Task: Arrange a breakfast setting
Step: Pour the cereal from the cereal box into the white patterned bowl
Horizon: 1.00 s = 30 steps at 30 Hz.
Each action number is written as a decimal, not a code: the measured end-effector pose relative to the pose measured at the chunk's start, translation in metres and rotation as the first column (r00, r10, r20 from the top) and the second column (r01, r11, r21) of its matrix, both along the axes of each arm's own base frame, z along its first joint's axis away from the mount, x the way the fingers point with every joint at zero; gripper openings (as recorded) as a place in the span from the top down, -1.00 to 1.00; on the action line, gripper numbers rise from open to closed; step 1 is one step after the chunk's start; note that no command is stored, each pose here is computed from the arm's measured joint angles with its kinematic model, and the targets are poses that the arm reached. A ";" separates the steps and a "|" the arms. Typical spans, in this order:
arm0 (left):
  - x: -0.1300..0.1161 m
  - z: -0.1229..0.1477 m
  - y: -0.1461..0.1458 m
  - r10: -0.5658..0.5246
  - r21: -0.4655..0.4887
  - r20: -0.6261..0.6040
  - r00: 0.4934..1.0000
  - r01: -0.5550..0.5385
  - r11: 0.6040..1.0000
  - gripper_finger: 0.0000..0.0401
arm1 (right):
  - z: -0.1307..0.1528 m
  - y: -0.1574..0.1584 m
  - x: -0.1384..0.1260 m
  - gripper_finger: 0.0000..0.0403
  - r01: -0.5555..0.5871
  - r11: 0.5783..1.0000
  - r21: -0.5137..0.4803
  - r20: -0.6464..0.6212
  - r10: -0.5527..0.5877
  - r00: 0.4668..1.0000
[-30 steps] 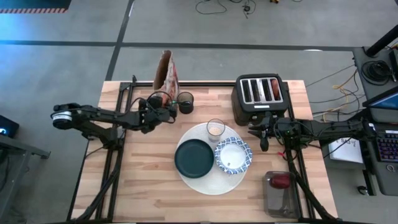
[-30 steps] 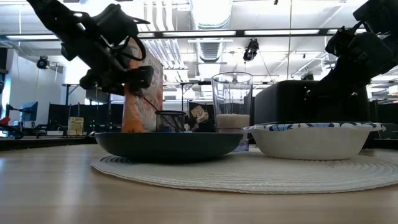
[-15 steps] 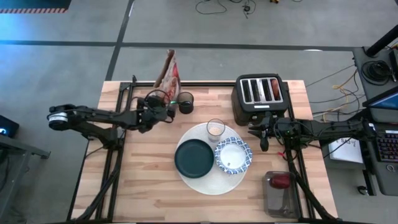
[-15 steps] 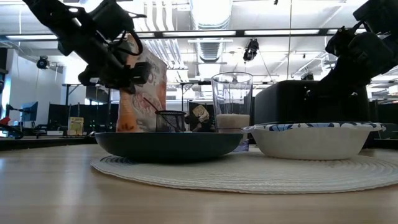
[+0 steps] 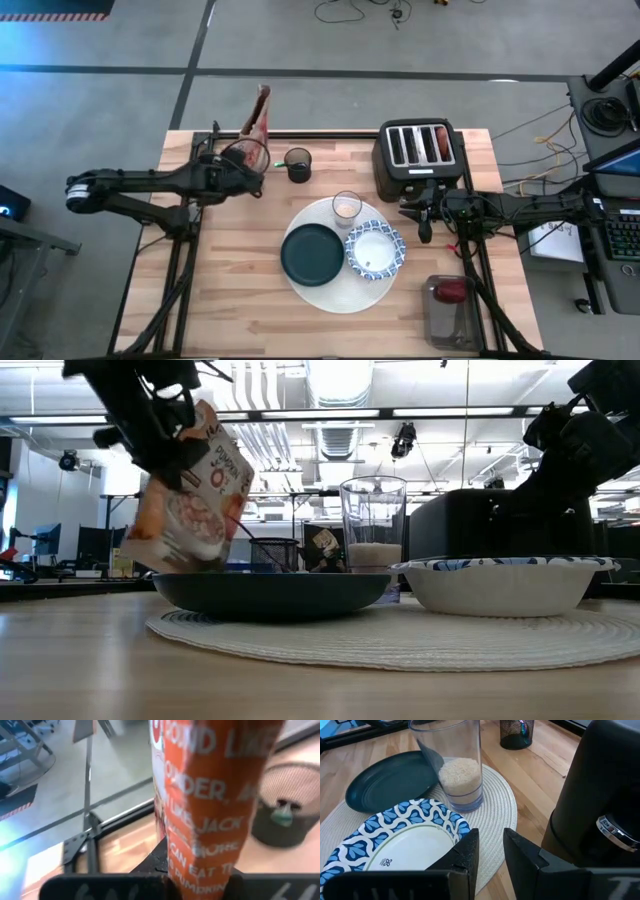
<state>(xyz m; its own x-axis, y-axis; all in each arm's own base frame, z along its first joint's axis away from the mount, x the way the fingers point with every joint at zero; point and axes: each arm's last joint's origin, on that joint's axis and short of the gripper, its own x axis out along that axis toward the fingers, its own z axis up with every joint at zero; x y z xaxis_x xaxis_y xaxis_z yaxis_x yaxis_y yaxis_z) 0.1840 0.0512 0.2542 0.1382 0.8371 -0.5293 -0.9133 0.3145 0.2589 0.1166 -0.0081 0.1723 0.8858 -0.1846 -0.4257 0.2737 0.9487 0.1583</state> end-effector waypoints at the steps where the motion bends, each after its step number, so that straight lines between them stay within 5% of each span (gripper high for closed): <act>1: -0.001 0.005 -0.002 -0.007 -0.015 -0.020 1.000 0.007 1.000 1.00 | 0.000 0.000 0.000 0.62 0.000 1.000 0.000 0.000 0.000 1.000; 16: -0.025 0.050 -0.060 -0.200 -0.173 -0.125 0.972 0.178 0.969 1.00 | 0.000 0.000 0.000 0.58 0.000 1.000 0.000 0.000 0.000 1.000; 30: -0.027 0.064 -0.110 -0.426 -0.388 -0.163 0.890 0.339 0.857 1.00 | 0.000 0.000 0.000 0.64 0.000 1.000 0.000 0.000 0.000 1.000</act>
<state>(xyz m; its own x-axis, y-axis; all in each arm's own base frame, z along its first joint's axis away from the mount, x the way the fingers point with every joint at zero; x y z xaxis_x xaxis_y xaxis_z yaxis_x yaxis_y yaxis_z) 0.1572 -0.0592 0.3181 0.2452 0.5051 -0.8275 -0.6272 0.7335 0.2619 0.1166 -0.0082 0.1723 0.8858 -0.1846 -0.4257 0.2739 0.9486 0.1584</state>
